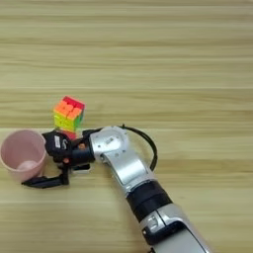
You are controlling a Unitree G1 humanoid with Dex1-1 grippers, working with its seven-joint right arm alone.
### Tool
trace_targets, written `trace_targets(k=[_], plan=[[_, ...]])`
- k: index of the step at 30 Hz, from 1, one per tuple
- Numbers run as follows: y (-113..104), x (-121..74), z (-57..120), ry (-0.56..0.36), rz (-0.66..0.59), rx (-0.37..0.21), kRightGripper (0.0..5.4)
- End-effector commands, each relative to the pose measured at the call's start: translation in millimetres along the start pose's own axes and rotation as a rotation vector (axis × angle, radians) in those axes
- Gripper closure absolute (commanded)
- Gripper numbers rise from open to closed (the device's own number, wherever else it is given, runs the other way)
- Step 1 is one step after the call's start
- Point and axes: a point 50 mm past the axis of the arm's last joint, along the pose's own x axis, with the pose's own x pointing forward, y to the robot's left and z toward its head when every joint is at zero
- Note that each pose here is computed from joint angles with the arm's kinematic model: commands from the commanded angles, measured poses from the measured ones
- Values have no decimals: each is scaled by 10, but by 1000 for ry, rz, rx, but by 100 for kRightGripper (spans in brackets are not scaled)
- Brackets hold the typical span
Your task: Move the objects on the table
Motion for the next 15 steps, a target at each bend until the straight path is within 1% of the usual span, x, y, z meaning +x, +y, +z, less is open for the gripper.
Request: trace_targets(k=[1, 6, 9, 15], plan=[[-247, -118, 396, -84, -83, -125, 124], [-330, -283, 568, -130, -146, -154, 124], [-401, -437, 665, -149, -206, -175, 124], [-543, -779, 738, -156, -337, -183, 124]])
